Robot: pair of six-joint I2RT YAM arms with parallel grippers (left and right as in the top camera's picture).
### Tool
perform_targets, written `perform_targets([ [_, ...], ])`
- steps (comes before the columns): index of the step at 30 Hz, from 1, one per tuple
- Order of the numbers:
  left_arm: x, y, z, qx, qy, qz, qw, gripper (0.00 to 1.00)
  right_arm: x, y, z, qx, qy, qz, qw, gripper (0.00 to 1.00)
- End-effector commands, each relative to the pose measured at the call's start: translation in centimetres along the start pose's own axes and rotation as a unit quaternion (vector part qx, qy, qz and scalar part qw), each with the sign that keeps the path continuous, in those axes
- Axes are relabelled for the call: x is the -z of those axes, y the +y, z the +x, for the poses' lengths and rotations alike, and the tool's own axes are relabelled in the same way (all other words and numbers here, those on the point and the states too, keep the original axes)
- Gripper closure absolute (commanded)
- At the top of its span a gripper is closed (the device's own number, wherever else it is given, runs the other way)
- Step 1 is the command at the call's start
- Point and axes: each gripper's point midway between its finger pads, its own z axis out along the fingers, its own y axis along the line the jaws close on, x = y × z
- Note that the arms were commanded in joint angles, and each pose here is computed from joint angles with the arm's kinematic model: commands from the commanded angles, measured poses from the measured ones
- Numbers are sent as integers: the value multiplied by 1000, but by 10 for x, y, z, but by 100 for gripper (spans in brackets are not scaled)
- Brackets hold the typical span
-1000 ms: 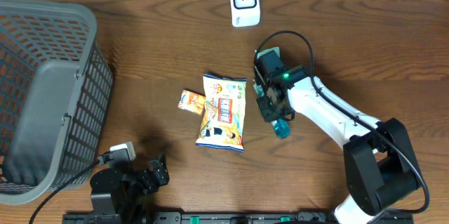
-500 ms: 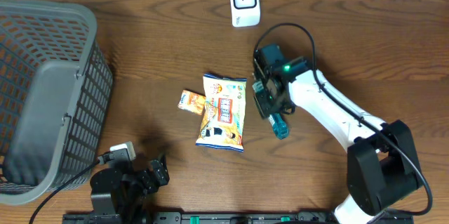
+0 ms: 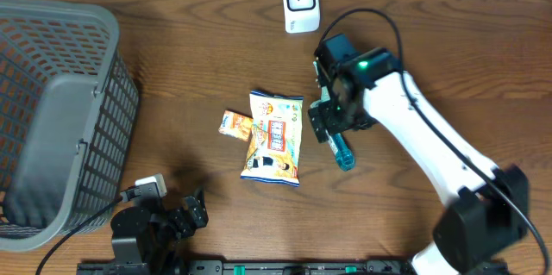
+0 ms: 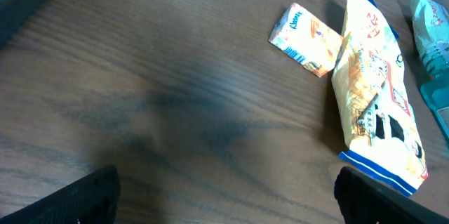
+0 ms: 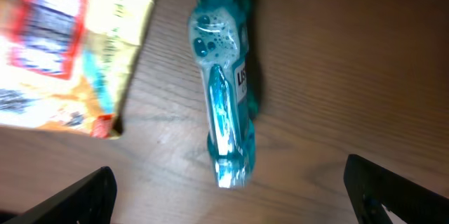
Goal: Scan the item barcode
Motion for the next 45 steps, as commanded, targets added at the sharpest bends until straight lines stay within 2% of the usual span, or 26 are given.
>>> perform_targets([
  [1, -1, -1, 3, -3, 5, 4, 1000, 2, 69, 2, -1, -13, -95, -26, 995, 1],
  [6, -1, -1, 3, -3, 5, 3, 1000, 2, 130, -3, 31, -17, -176, -42, 983, 1],
  [10, -1, -1, 3, -3, 5, 3, 1000, 2, 146, -2, 53, -29, -218, -59, 974, 1],
  [13, -1, -1, 3, -3, 5, 4, 1000, 2, 129, 3, 64, -33, -216, -71, 973, 1],
  [19, -1, -1, 3, -3, 5, 3, 1000, 2, 47, 32, 64, -22, -176, -125, 976, 1],
  [21, -1, -1, 3, -3, 5, 4, 1000, 2, 22, 34, 58, -42, -172, -128, 976, 1],
  [24, -1, -1, 3, -3, 5, 4, 1000, 2, -8, 12, 52, -132, -175, -76, 973, 1],
  [27, -1, -1, 3, -3, 5, 4, 1000, 2, -9, 0, 48, -164, -210, -25, 964, 1],
  [32, -1, -1, 3, -3, 5, 3, 1000, 2, 21, 5, 56, -149, -300, 39, 941, 1],
  [36, -1, -1, 3, -3, 5, 4, 1000, 2, 16, -4, 72, -181, -359, 83, 912, 1],
  [45, -1, -1, 3, -3, 5, 4, 1000, 2, -25, -9, 70, -185, -383, 77, 902, 1],
])
